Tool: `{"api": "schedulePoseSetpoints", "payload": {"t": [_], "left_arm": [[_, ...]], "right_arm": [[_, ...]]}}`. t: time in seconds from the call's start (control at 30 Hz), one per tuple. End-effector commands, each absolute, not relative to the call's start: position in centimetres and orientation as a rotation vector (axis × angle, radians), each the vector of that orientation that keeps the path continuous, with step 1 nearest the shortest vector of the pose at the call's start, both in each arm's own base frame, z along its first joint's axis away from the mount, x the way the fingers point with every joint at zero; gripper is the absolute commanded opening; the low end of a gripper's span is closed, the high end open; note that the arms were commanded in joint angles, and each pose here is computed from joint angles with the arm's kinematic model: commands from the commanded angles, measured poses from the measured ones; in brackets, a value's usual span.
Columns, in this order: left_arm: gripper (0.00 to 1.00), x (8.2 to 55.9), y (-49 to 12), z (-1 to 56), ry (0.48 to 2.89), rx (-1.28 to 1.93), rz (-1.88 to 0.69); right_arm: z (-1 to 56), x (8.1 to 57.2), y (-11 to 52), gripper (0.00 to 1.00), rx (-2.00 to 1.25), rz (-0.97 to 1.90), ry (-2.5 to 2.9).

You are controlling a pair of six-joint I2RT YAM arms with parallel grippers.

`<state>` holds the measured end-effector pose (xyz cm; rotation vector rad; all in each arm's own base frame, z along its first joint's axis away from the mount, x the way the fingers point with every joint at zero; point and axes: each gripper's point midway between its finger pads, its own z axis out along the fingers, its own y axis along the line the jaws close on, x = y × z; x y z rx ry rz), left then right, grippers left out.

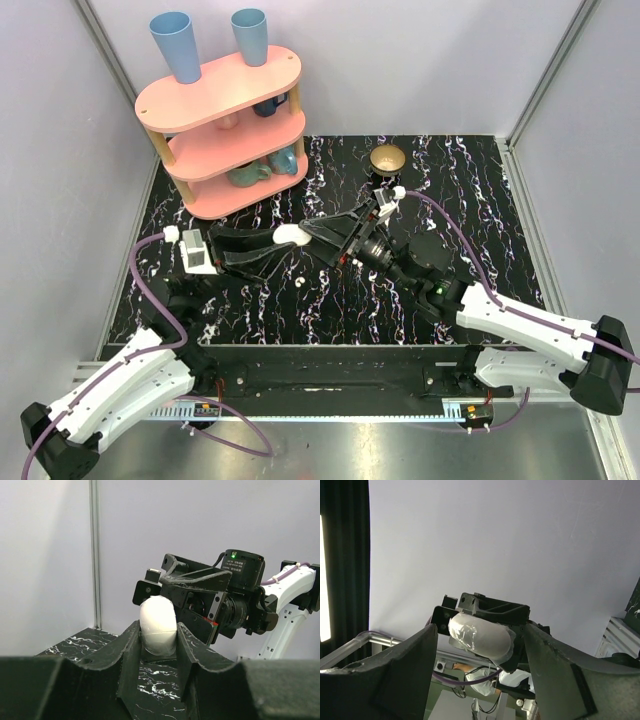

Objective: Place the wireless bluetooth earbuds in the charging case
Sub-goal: Pass from the left arm to the right

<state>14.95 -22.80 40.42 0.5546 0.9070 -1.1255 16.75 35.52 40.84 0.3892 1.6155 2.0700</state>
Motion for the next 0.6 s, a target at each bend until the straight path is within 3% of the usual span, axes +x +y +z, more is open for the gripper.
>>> {"api": "schedulePoseSetpoints", "payload": {"t": [0.0,0.13,0.33,0.57], "left_arm": [[0.0,14.5,-22.9,41.3,0.857,0.563,-1.13],[0.0,14.7,-23.1,41.1,0.867,0.57,-1.134],[0.0,14.6,-23.3,40.9,0.877,0.576,-1.14],[0.0,15.0,-23.3,40.3,0.909,0.574,-1.12]], "right_arm": [[44.4,15.6,35.3,0.77,0.334,2.181,1.526],[44.3,15.5,35.5,0.72,0.325,2.19,1.537],[44.1,15.7,35.4,0.54,0.331,2.19,1.543],[44.2,15.4,35.2,0.51,0.32,2.2,1.541]]}}
